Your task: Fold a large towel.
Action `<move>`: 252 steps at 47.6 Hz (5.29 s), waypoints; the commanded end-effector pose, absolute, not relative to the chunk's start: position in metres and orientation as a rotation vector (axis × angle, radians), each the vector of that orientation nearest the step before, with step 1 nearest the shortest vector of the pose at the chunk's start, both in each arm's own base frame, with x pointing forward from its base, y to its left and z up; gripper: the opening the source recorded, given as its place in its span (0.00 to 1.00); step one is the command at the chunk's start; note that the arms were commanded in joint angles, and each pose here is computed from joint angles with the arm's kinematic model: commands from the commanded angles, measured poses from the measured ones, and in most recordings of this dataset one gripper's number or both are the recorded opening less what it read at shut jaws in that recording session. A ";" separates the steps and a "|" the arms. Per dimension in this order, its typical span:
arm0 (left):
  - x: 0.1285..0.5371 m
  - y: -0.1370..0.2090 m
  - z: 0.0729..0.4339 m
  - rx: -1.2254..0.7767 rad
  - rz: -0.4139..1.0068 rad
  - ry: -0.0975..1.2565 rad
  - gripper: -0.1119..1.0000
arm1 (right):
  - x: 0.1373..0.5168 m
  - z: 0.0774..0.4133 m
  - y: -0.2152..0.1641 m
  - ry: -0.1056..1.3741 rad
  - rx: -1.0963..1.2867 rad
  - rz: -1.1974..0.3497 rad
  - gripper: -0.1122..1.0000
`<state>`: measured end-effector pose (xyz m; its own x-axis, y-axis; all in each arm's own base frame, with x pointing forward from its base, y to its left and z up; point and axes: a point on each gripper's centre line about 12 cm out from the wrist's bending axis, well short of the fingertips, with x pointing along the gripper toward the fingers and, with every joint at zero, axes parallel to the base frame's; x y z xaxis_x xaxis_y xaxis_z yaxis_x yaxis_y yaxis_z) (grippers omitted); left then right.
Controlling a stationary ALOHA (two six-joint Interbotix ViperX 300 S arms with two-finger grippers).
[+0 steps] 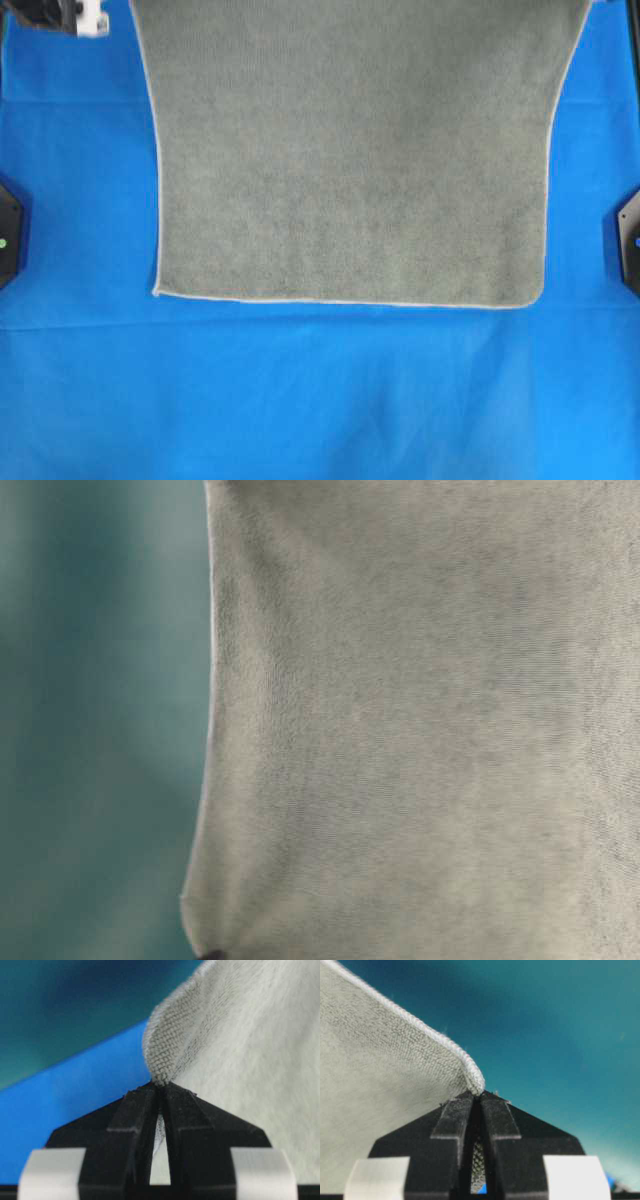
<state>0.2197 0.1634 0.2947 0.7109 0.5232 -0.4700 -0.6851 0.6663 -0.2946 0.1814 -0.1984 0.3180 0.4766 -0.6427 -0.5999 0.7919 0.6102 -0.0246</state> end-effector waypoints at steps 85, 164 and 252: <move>0.215 -0.036 0.124 -0.276 0.004 0.879 0.68 | 0.207 0.133 0.040 1.032 0.584 -0.177 0.68; 0.262 0.136 0.087 0.064 0.296 0.967 0.59 | 0.196 0.094 -0.136 1.075 0.340 -0.659 0.61; 0.336 -0.078 0.355 0.064 -0.234 0.449 0.13 | 0.180 0.367 -0.173 0.138 0.255 -0.863 0.13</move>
<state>0.3264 -0.0606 0.3380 0.8534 -0.1663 -0.4941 0.1960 0.9806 0.0085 0.1711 -0.1595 0.3557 0.6350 -0.7233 -0.2713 0.7696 0.6227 0.1413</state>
